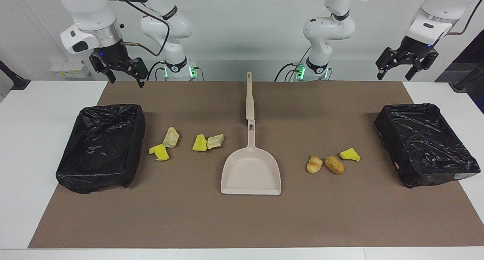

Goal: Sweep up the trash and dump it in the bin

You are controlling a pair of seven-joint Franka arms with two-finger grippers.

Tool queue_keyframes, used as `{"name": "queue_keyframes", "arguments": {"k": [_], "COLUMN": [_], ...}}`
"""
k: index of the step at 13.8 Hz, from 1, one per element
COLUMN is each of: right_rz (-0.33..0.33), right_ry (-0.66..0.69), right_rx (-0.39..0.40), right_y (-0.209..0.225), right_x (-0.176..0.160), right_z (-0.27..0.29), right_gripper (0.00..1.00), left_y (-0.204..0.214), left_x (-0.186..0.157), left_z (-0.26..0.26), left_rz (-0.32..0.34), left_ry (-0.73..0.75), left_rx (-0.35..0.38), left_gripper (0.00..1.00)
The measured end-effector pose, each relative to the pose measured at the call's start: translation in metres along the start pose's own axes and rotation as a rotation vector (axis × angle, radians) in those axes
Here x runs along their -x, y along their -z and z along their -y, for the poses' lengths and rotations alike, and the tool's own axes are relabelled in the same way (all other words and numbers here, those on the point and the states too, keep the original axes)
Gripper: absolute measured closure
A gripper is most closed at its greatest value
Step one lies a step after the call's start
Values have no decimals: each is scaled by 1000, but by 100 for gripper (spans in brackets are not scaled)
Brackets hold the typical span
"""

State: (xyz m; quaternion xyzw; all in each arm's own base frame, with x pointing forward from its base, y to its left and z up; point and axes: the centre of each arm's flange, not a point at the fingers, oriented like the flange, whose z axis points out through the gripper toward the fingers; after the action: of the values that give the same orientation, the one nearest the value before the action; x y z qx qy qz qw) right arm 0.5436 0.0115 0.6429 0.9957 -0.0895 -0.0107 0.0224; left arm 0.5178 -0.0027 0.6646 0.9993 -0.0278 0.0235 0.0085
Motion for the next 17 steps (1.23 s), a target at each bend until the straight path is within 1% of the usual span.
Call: {"name": "queue_keyframes", "arguments": {"k": [4,11,17], "right_rz": [1,1,4], "right_ry": [0,0,6], "right_rx": [0,0,0], "right_y": [0,-1,-2], "right_x": [0,0,1], "right_z": [0,0,3], "right_gripper": [0,0,0], "left_y": [-2,-2,-10], "left_x": [1,1,8], "left_z": [-8,-14,-27], "left_rz": [15,17,40], "left_ry": [-14,-25,-50], "left_rx": [1,2,3], "left_gripper": [0,0,0]}}
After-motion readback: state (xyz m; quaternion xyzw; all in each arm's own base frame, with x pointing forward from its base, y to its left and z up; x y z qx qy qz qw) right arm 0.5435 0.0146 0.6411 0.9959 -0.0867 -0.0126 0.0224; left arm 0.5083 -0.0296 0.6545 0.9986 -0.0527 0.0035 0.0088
